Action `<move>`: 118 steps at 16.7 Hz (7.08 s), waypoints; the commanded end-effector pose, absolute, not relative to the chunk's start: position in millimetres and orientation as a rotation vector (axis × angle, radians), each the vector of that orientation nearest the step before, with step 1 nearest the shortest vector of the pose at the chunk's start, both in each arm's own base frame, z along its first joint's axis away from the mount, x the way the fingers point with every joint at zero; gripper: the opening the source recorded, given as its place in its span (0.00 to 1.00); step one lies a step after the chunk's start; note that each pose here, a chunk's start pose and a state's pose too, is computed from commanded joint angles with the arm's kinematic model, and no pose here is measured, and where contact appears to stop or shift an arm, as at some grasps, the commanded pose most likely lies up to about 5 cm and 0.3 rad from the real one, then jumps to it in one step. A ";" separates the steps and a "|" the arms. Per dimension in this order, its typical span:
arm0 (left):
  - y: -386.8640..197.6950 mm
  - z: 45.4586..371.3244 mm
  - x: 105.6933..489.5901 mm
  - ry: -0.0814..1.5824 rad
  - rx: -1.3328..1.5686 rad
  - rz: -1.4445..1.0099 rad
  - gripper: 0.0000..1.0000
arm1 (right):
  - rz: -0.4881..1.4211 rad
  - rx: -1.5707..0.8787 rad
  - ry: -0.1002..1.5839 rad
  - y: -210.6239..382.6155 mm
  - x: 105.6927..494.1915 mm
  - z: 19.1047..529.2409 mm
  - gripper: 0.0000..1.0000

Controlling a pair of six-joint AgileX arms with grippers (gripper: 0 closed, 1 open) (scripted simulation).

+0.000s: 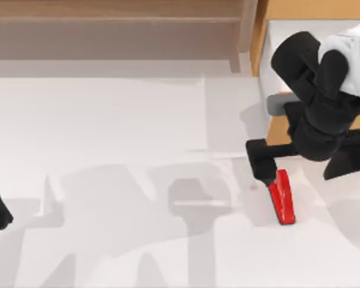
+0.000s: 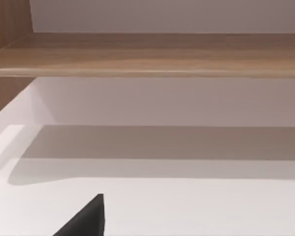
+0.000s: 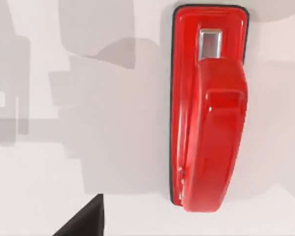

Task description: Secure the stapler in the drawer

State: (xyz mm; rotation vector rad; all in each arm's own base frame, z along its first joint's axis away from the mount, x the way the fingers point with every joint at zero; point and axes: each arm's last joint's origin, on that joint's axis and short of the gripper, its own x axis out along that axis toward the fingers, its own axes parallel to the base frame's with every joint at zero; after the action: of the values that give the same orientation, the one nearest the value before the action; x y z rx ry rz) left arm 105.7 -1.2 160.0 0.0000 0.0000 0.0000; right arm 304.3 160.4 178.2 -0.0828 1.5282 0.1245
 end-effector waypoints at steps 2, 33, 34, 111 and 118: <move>-1.2 160.0 105.7 0.000 0.000 0.000 1.00 | 0.110 -0.095 1.560 169.7 313.2 171.1 1.00; -1.2 160.0 105.7 0.000 0.000 0.000 1.00 | 0.103 -0.098 1.569 172.7 317.0 118.6 0.10; -1.2 160.0 105.7 0.000 0.000 0.000 1.00 | 0.103 -0.098 1.569 172.7 317.0 118.6 0.02; -1.2 160.0 105.7 0.000 0.000 0.000 1.00 | 0.025 0.099 1.375 57.3 444.7 151.0 0.60; -1.2 160.0 105.7 0.000 0.000 0.000 1.00 | 0.025 0.099 1.375 57.3 444.7 151.0 1.00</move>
State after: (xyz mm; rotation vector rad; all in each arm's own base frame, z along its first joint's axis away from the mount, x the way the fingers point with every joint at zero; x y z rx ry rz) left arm 105.7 -1.2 160.0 0.0000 0.0000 0.0000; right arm 444.7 57.3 151.0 0.0993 1.3746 0.0249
